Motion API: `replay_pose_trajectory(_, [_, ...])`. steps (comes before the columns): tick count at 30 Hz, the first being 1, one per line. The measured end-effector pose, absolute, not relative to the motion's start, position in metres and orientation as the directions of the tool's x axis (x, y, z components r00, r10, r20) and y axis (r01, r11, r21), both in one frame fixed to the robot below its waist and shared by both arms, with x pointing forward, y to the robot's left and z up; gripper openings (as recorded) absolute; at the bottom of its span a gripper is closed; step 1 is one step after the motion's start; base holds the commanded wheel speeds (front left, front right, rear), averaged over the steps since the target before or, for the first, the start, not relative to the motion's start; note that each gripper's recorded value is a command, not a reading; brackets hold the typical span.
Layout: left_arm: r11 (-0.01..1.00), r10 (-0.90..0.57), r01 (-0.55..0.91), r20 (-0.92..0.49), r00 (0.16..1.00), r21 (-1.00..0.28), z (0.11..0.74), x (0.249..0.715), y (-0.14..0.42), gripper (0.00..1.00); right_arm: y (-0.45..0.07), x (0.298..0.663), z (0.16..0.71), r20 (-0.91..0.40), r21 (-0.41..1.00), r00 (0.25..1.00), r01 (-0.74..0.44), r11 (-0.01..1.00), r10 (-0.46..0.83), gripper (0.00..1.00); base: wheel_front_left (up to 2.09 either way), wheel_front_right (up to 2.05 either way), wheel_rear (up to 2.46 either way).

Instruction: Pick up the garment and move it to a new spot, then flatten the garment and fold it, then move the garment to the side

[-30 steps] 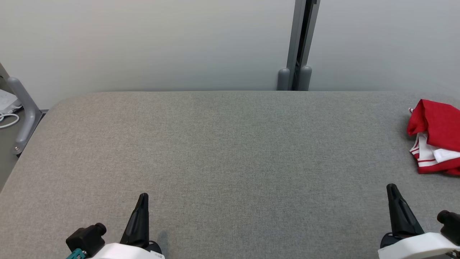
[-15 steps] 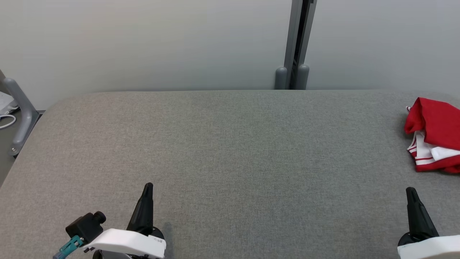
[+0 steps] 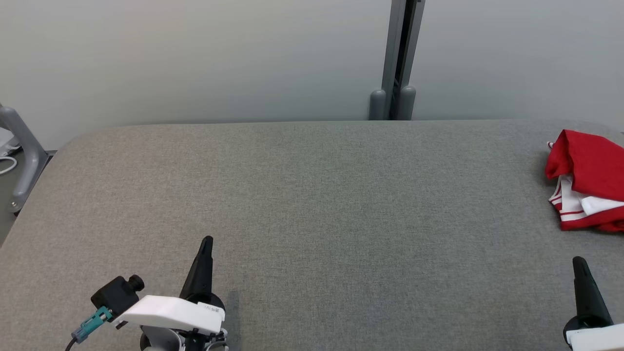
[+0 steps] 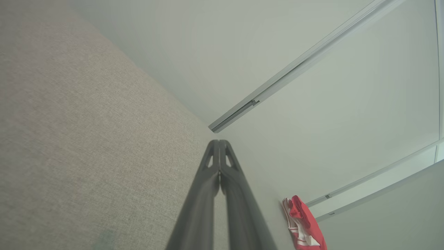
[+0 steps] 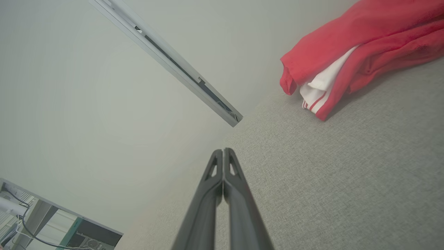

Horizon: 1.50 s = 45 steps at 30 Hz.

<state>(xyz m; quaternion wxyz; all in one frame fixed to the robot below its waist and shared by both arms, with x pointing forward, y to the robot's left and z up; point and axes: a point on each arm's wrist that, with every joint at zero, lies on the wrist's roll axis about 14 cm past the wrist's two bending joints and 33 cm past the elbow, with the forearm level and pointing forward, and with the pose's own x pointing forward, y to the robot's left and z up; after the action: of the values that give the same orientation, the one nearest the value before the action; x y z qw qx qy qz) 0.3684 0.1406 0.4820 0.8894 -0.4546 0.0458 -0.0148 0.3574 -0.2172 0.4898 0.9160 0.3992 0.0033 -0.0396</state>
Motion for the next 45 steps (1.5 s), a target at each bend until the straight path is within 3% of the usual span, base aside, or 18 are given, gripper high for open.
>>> replay_pose_trajectory(45, [0.223,-0.197,0.000,-0.044,0.979,-0.975,0.501,0.399,0.106,0.00,-0.271,0.332,0.496,-0.039,0.965,0.978,0.090,0.246,-0.204,0.00,0.00,0.00,0.00])
